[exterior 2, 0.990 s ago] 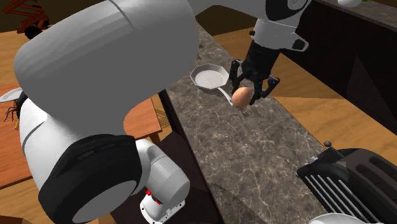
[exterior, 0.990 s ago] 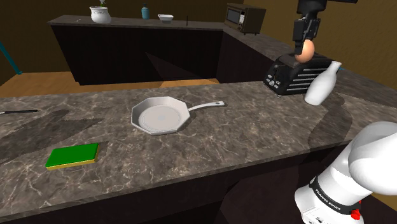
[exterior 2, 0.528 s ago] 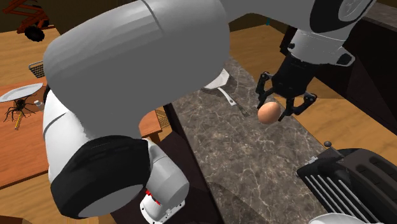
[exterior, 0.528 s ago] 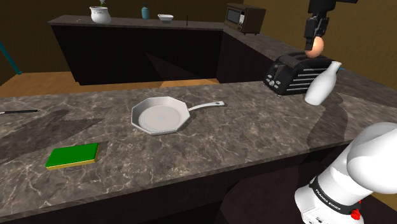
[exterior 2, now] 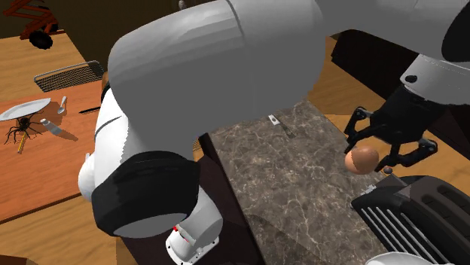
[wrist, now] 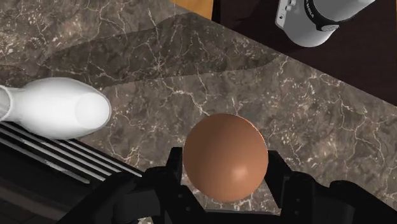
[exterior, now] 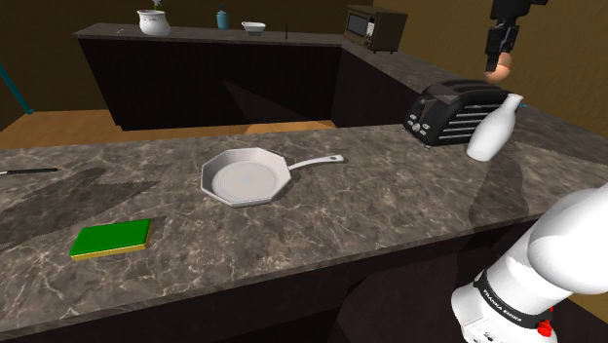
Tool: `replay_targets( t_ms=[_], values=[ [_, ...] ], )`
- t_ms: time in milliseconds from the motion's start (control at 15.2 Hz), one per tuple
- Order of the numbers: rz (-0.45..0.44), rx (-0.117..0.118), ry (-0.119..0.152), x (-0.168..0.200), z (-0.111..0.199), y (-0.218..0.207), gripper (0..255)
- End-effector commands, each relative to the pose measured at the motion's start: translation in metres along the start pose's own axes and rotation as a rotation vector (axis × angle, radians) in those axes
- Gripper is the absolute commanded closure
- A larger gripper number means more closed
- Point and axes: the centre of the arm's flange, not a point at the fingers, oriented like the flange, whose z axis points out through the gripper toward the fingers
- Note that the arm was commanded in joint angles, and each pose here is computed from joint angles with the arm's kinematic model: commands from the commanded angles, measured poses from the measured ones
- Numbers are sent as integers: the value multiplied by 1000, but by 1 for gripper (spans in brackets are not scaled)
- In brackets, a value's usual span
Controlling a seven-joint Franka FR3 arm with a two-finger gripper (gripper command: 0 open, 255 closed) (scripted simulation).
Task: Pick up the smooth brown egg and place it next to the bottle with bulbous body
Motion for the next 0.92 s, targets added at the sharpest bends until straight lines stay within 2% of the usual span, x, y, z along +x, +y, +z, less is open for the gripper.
replay_targets(
  t_ms=[0, 396, 858],
  values=[
    [-1, -1, 0, 2, 1, 27, 255],
    [-1, -1, 0, 2, 0, 102, 255],
    [-1, -1, 0, 11, 36, 102, 255]
  ],
)
